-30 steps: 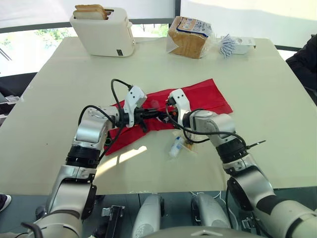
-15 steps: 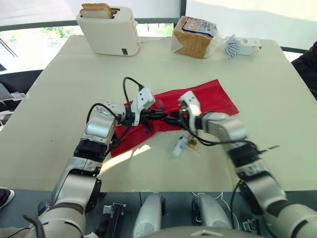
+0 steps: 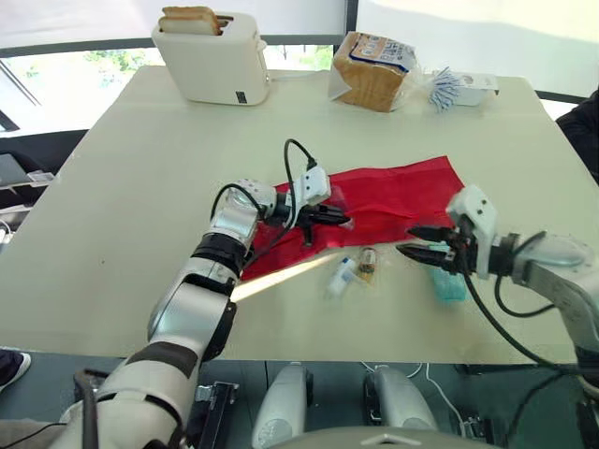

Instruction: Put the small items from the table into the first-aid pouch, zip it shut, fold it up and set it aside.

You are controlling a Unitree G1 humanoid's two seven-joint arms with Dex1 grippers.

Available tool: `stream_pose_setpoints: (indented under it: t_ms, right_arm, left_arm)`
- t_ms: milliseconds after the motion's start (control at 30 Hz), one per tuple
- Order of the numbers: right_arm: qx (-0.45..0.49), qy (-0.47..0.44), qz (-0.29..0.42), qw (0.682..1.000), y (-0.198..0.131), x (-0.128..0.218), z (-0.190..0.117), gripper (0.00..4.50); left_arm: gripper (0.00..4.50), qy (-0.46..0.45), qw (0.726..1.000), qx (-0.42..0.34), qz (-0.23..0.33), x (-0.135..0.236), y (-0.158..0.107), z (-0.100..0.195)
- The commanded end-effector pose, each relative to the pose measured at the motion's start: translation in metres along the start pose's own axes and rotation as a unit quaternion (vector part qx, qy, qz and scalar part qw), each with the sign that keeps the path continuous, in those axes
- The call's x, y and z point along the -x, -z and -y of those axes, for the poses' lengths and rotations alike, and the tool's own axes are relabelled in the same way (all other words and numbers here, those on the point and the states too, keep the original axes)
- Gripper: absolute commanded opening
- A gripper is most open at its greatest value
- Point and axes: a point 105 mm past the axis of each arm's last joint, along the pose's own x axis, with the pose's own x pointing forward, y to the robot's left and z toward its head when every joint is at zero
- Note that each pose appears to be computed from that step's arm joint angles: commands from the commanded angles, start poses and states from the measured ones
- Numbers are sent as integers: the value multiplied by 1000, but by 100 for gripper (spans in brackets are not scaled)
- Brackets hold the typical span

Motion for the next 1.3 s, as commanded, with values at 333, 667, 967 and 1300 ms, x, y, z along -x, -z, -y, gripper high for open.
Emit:
stream_pose_setpoints:
  t_ms: [333, 667, 967, 1300]
  right_arm:
    - [107, 38, 66, 991, -29, 54, -20, 444]
    - [173, -17, 57, 983, -35, 41, -51, 444]
    - [286, -140, 7, 948, -40, -17, -49, 450]
    - [410, -300, -68, 858, -26, -96, -51, 450]
  left_arm:
    - [0, -64, 993, -50, -88, 44, 24, -22]
    - [0, -95, 994, -17, -47, 47, 16, -29]
    - [155, -109, 994, 15, -13, 46, 14, -26]
    - [155, -123, 992, 14, -28, 44, 13, -30]
